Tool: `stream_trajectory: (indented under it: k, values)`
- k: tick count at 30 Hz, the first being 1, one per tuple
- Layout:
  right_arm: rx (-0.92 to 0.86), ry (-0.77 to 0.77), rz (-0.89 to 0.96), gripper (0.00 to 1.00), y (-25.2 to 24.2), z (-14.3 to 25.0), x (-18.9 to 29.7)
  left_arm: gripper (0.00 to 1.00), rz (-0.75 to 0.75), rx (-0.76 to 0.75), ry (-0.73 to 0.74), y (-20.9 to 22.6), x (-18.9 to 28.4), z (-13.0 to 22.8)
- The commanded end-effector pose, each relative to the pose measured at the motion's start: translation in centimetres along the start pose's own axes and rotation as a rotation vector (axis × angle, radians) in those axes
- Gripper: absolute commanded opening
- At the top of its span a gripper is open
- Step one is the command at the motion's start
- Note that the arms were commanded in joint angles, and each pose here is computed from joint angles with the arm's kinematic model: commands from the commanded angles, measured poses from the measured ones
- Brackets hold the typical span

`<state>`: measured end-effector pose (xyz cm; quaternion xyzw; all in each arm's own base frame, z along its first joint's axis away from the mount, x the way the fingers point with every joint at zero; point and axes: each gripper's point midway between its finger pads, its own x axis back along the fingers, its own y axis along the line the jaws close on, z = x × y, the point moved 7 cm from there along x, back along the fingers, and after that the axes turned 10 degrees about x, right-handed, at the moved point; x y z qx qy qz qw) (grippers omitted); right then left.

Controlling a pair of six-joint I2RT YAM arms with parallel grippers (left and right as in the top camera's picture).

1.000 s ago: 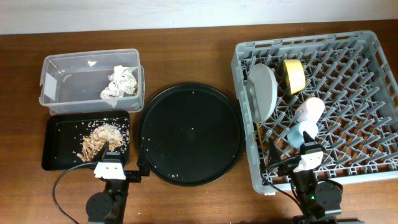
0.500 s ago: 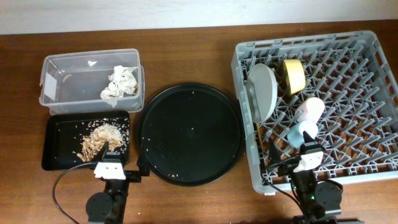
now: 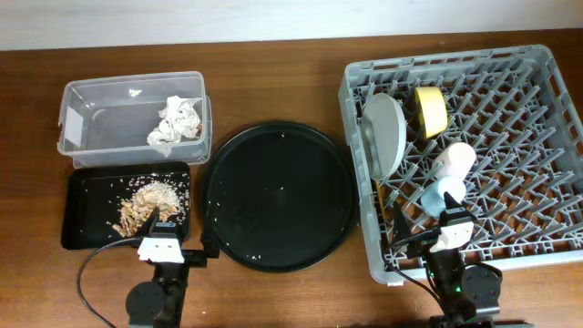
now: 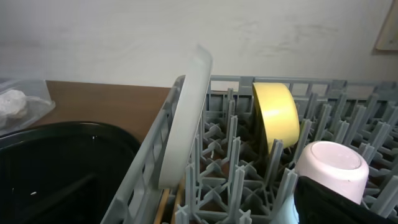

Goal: Sort waste into correct bins and load items into the dishwasher rack

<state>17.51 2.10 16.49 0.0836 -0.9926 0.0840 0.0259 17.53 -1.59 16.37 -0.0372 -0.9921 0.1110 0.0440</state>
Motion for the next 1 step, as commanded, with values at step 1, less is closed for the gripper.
stream_trajectory:
  k: [1]
  values:
    - [-0.008,0.007,0.000,0.99,0.06,0.25,-0.01,0.99,0.009,0.010,0.003,-0.05,-0.02,0.19]
